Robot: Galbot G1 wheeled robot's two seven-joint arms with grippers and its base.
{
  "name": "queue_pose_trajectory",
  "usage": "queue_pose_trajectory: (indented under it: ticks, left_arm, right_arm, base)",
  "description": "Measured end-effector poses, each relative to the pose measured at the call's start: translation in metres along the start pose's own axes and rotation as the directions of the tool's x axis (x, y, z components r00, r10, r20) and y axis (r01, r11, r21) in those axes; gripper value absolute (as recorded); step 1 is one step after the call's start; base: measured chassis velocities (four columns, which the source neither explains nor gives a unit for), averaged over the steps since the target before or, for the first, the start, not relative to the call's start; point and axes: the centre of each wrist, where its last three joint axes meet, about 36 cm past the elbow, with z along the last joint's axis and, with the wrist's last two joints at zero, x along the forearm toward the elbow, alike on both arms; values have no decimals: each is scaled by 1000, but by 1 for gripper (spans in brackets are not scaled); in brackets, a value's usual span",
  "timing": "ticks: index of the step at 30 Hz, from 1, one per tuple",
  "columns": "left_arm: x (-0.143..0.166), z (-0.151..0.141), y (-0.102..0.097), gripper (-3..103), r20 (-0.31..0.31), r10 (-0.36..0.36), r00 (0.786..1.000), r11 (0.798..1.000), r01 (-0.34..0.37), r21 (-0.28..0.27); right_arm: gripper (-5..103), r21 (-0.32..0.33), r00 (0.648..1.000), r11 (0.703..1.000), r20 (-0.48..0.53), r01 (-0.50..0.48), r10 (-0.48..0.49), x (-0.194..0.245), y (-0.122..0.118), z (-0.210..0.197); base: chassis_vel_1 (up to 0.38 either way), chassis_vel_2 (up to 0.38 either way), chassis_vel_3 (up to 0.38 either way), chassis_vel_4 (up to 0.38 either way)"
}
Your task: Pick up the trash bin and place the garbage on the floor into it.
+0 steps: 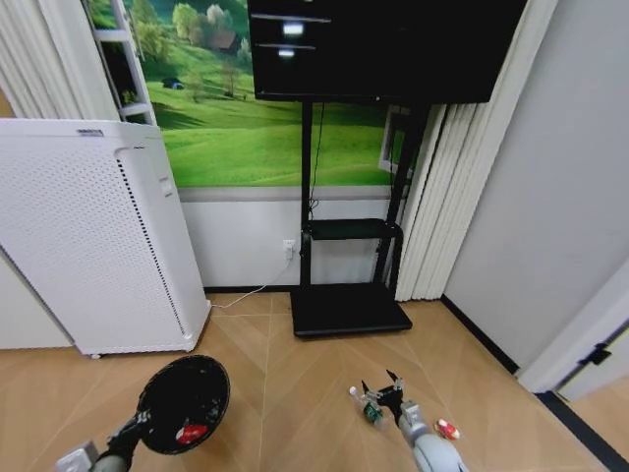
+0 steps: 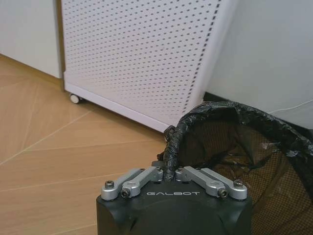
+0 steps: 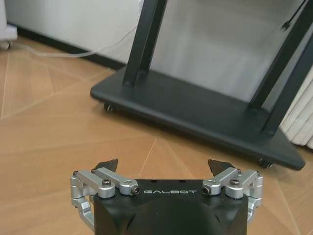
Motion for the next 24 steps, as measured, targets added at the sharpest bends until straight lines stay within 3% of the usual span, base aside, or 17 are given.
queue_pose_trajectory:
  ticks: [4, 6, 12, 19, 24]
  left_arm:
    - [-2, 0, 7, 5, 2, -17, 1000, 1000, 17, 2]
    - [-1, 1, 10, 5, -1, -22, 1000, 1000, 22, 5]
    - [0, 2, 8, 5, 2, -17, 1000, 1000, 17, 4]
    - [2, -1, 7, 5, 7, -6, 1000, 1000, 6, -2]
    - [0, -4, 6, 5, 16, 0, 1000, 1000, 0, -5]
  right_arm:
    - [100, 6, 999, 1000, -20, 30, -30, -11, 6, 6]
    - [100, -7, 998, 998, -25, 57, -57, -23, 21, 13]
    - [100, -18, 991, 996, -94, 92, -94, -42, 35, 29]
    - [100, 6, 973, 993, -200, 117, -113, -66, 25, 49]
    - [100, 23, 965, 994, -245, 105, -97, -78, 31, 59]
  base:
    - [0, 0, 0, 0]
    - [0, 0, 0, 0]
    - [0, 0, 0, 0]
    - [0, 0, 0, 0]
    - [0, 0, 0, 0]
